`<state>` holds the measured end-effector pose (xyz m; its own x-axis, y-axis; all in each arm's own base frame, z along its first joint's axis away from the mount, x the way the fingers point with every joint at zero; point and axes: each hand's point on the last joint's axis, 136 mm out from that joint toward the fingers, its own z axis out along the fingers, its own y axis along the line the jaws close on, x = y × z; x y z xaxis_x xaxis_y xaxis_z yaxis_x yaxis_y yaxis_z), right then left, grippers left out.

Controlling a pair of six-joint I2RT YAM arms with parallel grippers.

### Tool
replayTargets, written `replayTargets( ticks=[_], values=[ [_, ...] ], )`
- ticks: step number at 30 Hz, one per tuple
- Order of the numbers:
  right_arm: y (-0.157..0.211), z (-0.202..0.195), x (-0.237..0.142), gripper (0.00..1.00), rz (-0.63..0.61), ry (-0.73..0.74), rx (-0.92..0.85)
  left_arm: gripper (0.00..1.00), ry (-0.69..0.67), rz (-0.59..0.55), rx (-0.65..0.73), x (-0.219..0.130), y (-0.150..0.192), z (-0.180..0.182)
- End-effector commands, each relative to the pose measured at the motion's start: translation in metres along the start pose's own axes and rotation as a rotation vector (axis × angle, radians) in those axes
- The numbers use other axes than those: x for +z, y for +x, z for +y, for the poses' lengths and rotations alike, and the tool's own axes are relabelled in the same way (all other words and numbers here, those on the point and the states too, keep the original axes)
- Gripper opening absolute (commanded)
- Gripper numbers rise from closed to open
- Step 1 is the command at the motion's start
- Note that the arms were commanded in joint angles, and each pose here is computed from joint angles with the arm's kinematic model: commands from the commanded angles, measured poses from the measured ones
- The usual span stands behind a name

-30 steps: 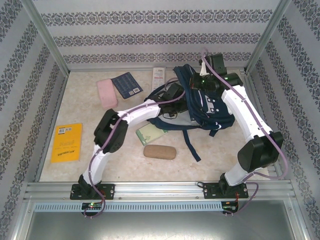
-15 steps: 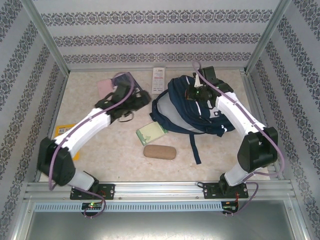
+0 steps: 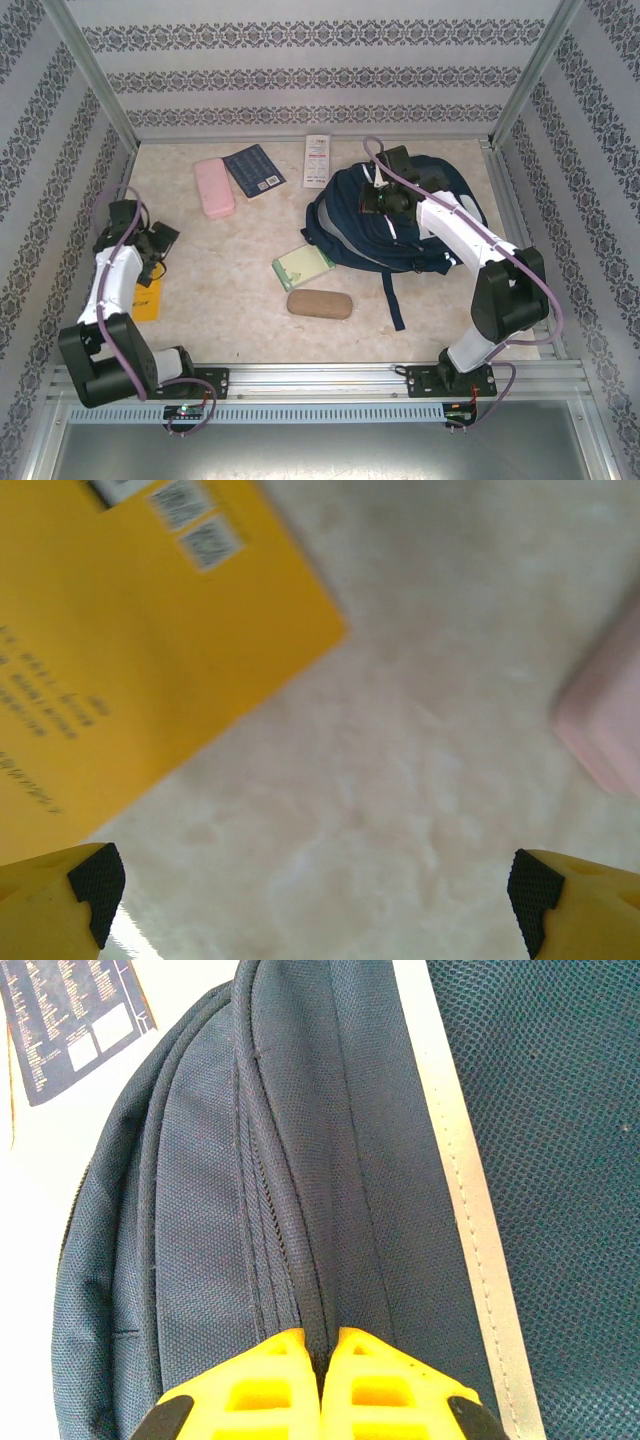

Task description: Pack books, pencil case, and school supplies into a backpack

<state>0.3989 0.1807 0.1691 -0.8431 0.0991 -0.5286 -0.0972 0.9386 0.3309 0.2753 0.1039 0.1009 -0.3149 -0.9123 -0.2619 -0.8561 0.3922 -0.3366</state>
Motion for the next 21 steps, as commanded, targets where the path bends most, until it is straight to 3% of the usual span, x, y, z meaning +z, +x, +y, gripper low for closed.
replayTargets(
  ticks=[1,6,9,15,21],
  values=[
    [-0.004,0.011,-0.002,0.0,-0.024,-0.027,0.012,1.0,-0.005,0.132,-0.086,0.015,0.012,0.024],
    [-0.002,0.014,-0.002,0.0,-0.02,-0.033,0.012,1.0,-0.084,0.145,-0.133,0.032,0.005,0.05],
    [-0.001,0.015,0.0,0.0,-0.017,-0.035,0.012,1.0,-0.073,0.208,-0.155,0.05,0.019,0.053],
    [0.001,0.018,0.003,0.0,-0.006,-0.042,0.012,0.96,0.134,0.359,-0.213,0.07,0.058,0.018],
    [0.002,0.022,0.011,0.0,0.008,-0.045,0.008,0.95,0.17,0.367,-0.11,0.061,0.109,-0.026]
  ],
)
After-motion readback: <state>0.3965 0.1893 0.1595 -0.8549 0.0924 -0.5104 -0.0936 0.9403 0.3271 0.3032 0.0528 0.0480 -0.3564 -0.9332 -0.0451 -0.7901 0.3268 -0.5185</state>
